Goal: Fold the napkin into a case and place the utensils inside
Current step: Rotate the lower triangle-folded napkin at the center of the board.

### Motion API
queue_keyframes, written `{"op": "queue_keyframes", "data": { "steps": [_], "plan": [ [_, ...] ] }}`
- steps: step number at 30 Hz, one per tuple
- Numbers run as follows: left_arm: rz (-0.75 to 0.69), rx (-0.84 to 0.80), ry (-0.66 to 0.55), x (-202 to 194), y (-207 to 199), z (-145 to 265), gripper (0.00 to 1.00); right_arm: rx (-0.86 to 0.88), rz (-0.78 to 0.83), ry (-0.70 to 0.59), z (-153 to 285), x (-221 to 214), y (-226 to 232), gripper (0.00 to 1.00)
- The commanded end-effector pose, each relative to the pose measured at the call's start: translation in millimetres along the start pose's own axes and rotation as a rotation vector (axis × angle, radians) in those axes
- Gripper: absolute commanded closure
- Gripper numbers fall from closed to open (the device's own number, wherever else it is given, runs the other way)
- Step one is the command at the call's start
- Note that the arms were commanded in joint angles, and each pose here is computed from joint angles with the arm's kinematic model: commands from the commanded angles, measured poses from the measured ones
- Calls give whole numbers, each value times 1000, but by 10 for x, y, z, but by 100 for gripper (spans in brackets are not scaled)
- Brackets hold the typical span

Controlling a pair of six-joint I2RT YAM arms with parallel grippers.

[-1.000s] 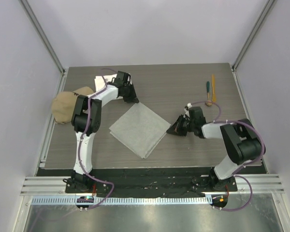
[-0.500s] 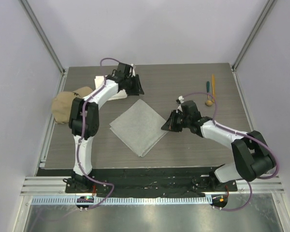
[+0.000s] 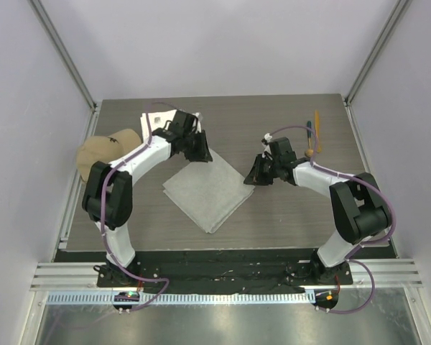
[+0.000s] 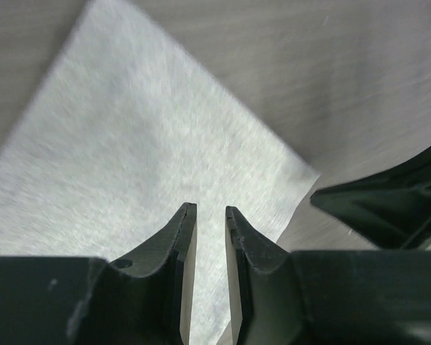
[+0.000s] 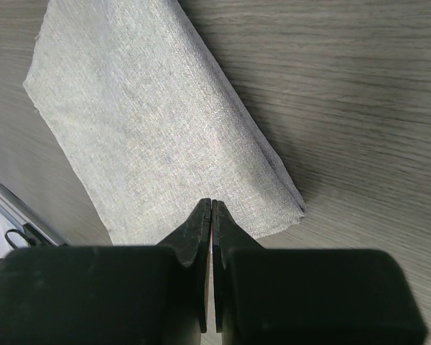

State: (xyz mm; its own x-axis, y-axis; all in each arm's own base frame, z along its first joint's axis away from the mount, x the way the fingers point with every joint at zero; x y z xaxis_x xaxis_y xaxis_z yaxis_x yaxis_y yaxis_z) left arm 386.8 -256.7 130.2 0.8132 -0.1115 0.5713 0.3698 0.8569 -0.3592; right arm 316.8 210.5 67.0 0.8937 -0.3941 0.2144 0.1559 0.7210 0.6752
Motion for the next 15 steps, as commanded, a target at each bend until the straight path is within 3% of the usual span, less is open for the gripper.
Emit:
{"op": "queue_keyframes", "data": {
  "steps": [1, 5, 15],
  "plan": [
    [-38, -11, 37, -291, -240, -25, 75, 28, 54, -4, 86, -28, 56, 93],
    [-106, 52, 84, -637, -334, -101, 76, 13, 39, 20, 53, -78, -31, 93],
    [-114, -9, 156, -1166, -556, -49, 81, 24, 32, 47, 4, -191, -121, 93]
  ]
}}
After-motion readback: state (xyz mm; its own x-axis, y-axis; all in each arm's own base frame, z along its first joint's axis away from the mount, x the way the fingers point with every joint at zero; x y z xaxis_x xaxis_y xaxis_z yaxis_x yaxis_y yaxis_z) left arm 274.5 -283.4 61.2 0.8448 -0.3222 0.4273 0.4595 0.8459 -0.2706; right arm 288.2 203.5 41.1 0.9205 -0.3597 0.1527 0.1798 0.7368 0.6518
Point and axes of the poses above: each gripper's point midway between its finger pads, its own z axis back along the fingers, its own y axis along the line the jaws close on, x = y × z, the point moved 1 cm from there along z, back along the fingers, and after that the axes turned 15 degrees about -z, right-handed, at the moved point
